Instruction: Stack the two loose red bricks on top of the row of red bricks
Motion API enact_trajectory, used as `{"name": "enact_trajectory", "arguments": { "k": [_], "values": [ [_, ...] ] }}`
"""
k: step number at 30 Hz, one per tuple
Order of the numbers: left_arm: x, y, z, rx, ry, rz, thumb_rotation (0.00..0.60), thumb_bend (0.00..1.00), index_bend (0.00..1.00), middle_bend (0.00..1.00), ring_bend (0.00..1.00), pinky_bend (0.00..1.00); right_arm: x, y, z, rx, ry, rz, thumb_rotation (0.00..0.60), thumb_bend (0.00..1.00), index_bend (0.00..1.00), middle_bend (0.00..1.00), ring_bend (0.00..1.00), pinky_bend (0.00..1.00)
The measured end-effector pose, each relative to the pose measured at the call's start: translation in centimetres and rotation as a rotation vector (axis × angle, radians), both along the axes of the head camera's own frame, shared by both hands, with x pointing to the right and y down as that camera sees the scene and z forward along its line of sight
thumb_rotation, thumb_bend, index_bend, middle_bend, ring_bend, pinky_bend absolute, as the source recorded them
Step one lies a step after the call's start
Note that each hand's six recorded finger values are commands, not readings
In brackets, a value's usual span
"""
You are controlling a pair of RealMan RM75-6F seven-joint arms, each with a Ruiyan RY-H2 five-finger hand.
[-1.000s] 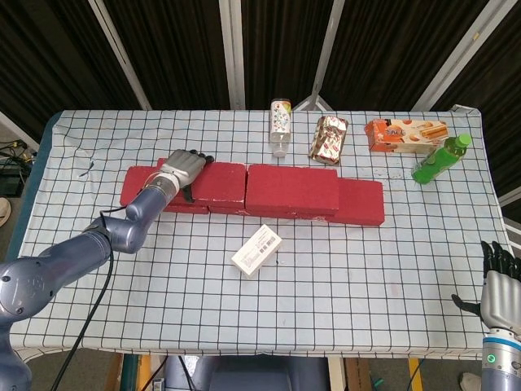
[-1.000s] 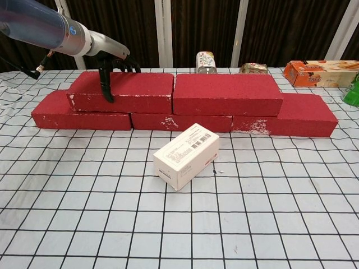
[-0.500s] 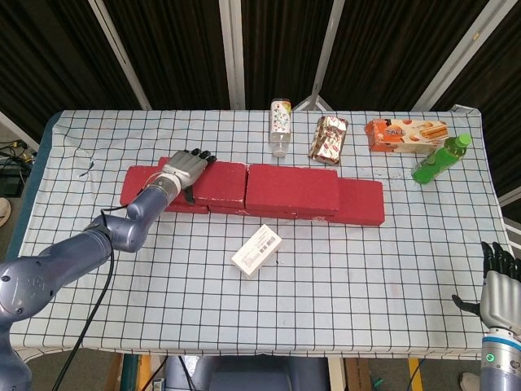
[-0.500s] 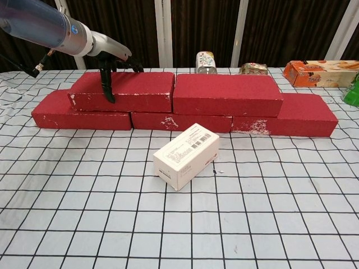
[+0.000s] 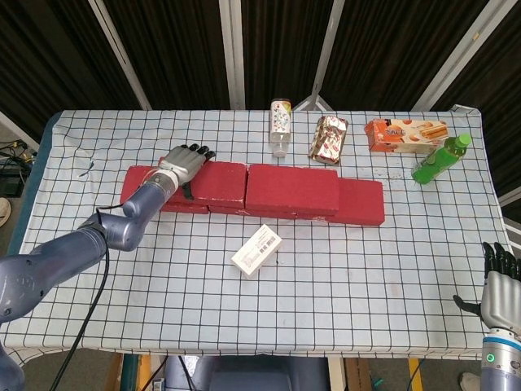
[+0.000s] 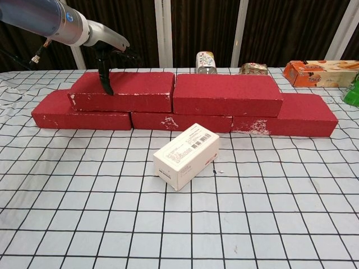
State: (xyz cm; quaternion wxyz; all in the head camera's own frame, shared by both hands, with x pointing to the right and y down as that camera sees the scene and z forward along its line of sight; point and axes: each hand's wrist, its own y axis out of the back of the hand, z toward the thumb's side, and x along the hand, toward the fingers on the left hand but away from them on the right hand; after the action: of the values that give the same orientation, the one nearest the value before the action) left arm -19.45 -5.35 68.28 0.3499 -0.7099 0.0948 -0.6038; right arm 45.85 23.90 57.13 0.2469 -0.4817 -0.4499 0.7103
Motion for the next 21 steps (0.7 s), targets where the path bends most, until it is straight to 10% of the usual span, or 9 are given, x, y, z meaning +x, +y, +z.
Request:
{"name": "enact_trajectory", "arguments": {
  "k": [9, 21],
  "values": [
    [-0.7, -0.1, -4.7, 0.035, 0.105, -0.056, 0.600, 0.00, 0.00, 0.00, 0.00, 0.15, -1.2, -0.5, 0.4, 0.006, -0.058, -0.070, 0.600, 0.15, 0.00, 0.03, 0.01, 0.00],
    [-12.2, 6.3, -12.1, 0.392, 0.208, -0.174, 0.600, 0.00, 0.12, 0.08, 0.03, 0.28, -4.9, -0.6, 2.4, 0.007, -0.070, -0.326, 0.600, 0.15, 0.00, 0.03, 0.01, 0.00]
  ]
}}
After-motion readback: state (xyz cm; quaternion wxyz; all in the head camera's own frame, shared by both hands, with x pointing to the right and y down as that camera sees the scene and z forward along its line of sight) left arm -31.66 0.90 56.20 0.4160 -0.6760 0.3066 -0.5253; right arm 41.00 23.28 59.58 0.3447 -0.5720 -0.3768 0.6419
